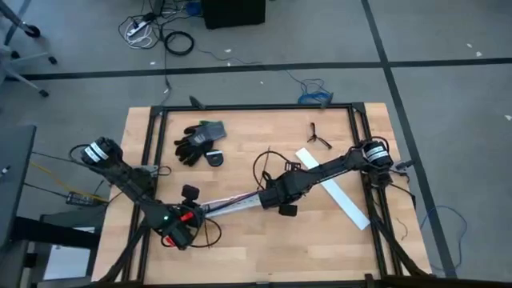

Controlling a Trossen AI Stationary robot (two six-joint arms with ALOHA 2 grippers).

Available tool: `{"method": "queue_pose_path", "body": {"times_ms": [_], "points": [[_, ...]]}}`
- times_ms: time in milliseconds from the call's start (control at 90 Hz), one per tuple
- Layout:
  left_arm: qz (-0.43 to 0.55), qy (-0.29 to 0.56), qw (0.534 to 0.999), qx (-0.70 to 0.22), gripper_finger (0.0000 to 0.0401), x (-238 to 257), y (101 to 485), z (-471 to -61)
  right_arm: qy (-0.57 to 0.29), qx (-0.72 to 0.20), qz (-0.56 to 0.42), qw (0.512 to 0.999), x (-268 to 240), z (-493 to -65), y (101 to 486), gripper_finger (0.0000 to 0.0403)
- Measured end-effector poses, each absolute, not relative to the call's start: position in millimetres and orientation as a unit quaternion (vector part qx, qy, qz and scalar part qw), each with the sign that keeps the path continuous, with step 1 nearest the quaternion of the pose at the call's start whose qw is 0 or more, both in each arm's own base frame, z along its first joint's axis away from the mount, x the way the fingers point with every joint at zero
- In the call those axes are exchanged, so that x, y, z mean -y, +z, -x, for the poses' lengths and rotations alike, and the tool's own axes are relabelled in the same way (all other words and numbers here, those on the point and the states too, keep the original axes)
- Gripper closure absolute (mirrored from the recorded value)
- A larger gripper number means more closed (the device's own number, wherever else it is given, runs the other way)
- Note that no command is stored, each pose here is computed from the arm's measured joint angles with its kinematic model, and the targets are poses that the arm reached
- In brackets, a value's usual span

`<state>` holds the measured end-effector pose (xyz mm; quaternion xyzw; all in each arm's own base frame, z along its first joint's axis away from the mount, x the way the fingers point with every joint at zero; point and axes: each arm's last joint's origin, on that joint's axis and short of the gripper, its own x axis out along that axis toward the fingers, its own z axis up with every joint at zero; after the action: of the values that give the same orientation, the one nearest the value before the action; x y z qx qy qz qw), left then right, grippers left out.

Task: Ziptie cables
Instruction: Put the zip tied cable wires into the white cable duct

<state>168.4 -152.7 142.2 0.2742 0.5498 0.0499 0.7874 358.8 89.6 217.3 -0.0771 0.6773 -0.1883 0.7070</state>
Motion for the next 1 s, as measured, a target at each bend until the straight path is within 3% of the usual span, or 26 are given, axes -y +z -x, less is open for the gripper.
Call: {"method": "queue_pose_path", "body": {"times_ms": [389, 1000], "points": [[-0.262, 0.053, 0.789, -0.553, 0.0401, 153, 142, -168, -0.161, -0.682, 0.034, 0.713, -90, -362, 216, 0.0402], [-0.266, 0.049, 0.787, -0.554, 0.0401, 153, 142, -168, -0.103, -0.701, 0.012, 0.706, -57, -356, 158, 0.0402]]}}
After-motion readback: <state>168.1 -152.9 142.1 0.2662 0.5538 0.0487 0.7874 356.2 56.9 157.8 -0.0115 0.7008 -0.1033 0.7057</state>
